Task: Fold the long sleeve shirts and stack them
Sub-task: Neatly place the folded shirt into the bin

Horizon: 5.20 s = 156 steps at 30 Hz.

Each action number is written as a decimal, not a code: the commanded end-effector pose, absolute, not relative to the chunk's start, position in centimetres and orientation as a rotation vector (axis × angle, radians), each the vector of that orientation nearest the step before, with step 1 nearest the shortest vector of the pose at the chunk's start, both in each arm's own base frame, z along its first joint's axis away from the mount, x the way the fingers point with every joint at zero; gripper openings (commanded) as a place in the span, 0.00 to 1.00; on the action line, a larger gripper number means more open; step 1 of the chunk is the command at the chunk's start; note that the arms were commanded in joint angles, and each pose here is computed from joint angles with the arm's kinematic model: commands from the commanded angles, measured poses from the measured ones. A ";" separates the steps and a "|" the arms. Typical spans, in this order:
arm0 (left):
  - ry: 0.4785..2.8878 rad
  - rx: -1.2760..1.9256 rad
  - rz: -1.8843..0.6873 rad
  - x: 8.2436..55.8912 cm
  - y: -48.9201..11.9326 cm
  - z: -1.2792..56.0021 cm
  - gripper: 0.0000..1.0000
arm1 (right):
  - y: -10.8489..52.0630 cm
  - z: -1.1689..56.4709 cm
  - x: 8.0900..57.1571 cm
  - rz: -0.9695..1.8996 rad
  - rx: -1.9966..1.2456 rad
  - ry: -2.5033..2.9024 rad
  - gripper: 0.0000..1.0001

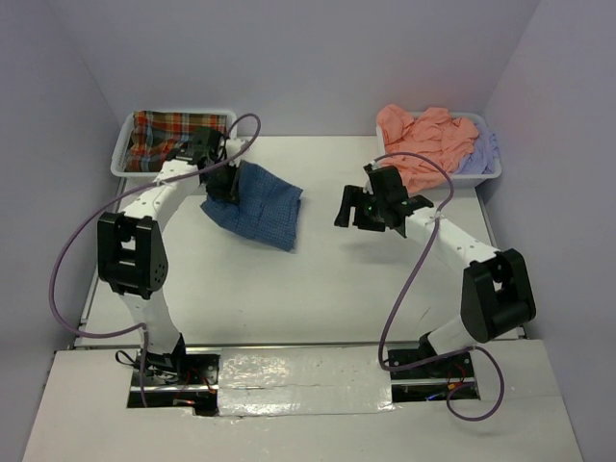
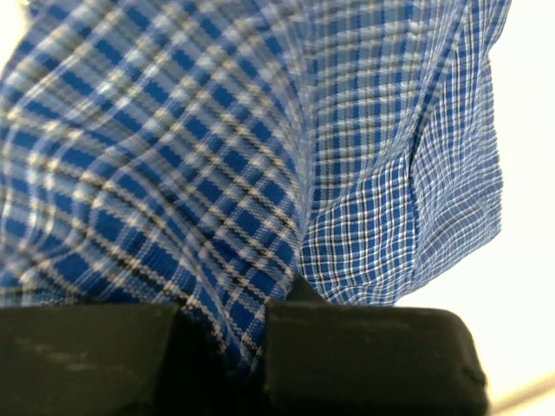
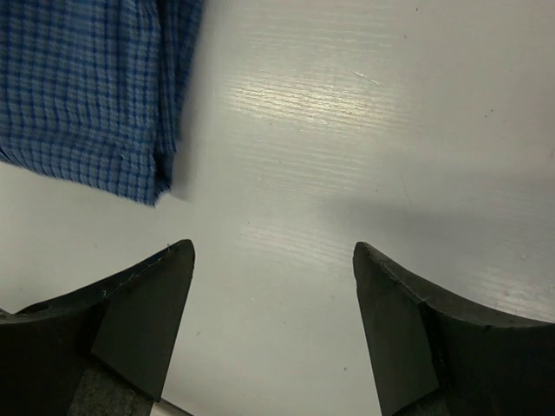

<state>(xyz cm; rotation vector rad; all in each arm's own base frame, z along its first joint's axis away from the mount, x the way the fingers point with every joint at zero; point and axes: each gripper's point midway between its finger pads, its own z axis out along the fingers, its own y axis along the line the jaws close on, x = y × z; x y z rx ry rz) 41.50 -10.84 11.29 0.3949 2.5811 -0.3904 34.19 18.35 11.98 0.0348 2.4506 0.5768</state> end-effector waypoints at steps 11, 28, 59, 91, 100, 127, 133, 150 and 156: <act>2.347 0.568 0.105 51.2 -7.1 21.2 0.00 | 17.4 16.5 34.8 0.545 0.090 2.346 0.80; 2.022 0.543 0.347 57.8 -6.5 30.2 0.00 | 17.0 16.2 33.9 0.510 0.101 2.376 0.78; 1.844 0.446 0.493 55.1 0.9 40.3 0.00 | 17.0 15.1 33.1 0.497 0.092 2.405 0.77; 2.064 0.390 0.134 60.7 5.6 25.6 0.00 | 16.6 14.0 32.5 0.432 0.077 2.460 0.76; 2.116 0.343 0.222 62.1 9.4 21.3 0.09 | 16.6 13.8 32.4 0.414 0.070 2.478 0.76; 2.074 0.063 0.677 61.3 19.8 22.8 0.99 | 18.0 13.8 33.0 0.418 0.023 2.495 0.76; 2.018 0.045 0.645 61.2 19.3 25.6 0.99 | 18.1 14.1 32.9 0.412 0.016 2.489 0.75; 1.996 -0.023 0.591 58.6 18.5 29.2 0.90 | 17.8 15.8 32.9 0.410 -0.005 2.450 0.75; 2.156 -0.011 0.536 58.4 18.0 23.0 0.03 | 17.9 16.5 33.2 0.412 0.002 2.443 0.75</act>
